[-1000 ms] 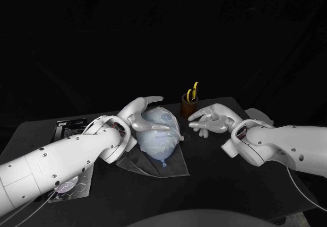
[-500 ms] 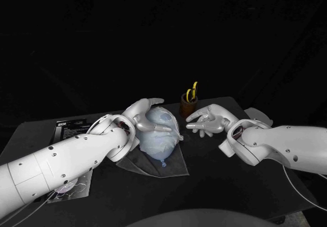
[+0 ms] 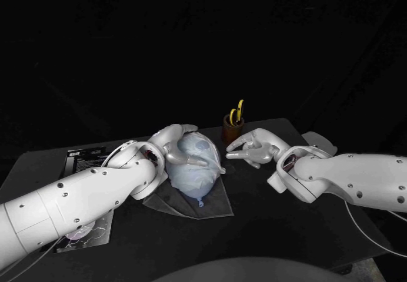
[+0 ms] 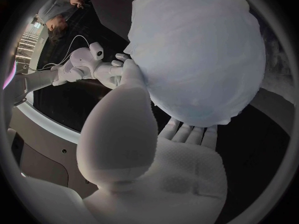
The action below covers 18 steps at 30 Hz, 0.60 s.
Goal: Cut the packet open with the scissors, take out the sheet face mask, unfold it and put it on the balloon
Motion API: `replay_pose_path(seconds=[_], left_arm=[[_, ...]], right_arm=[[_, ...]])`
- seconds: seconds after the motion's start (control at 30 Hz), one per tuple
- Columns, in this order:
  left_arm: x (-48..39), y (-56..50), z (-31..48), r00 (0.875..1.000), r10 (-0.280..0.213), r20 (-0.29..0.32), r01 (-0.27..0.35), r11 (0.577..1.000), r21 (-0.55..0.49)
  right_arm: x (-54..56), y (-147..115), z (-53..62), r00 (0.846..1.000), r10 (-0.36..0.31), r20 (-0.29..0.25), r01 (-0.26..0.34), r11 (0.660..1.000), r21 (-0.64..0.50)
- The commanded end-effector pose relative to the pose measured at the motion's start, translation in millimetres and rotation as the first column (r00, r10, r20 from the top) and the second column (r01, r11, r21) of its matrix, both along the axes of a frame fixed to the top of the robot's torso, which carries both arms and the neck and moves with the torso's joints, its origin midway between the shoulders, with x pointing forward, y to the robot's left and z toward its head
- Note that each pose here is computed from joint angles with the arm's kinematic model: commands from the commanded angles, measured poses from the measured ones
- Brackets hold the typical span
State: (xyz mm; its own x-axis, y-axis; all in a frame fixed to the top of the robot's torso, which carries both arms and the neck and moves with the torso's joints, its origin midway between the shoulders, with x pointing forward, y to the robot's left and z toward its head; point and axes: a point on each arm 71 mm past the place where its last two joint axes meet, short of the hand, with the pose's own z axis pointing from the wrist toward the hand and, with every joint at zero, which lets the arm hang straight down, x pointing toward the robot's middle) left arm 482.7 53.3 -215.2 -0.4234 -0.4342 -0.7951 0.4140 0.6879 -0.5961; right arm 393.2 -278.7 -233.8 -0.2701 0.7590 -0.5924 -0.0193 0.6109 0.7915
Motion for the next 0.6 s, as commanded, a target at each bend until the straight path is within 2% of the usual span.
replay_pose_path(seconds=[0.03, 0.27, 0.6], left_arm=[[-0.2, 2.3, -2.1, 1.0, -0.003, -0.009, 0.004, 0.999, 0.054], [-1.1, 9.7, -2.3, 1.0, -0.001, -0.012, 0.002, 0.998, 0.06], [0.8, 26.8, -3.6, 1.0, 0.019, -0.016, -0.018, 0.998, 0.065]], right_arm=[[-0.3, 4.2, -2.1, 0.999, 0.037, -0.015, -0.037, 0.999, -0.037], [0.8, 9.1, -4.4, 0.999, 0.05, -0.021, -0.051, 0.997, -0.052], [-2.1, 14.1, -14.2, 0.993, 0.09, -0.073, -0.097, 0.991, -0.097]])
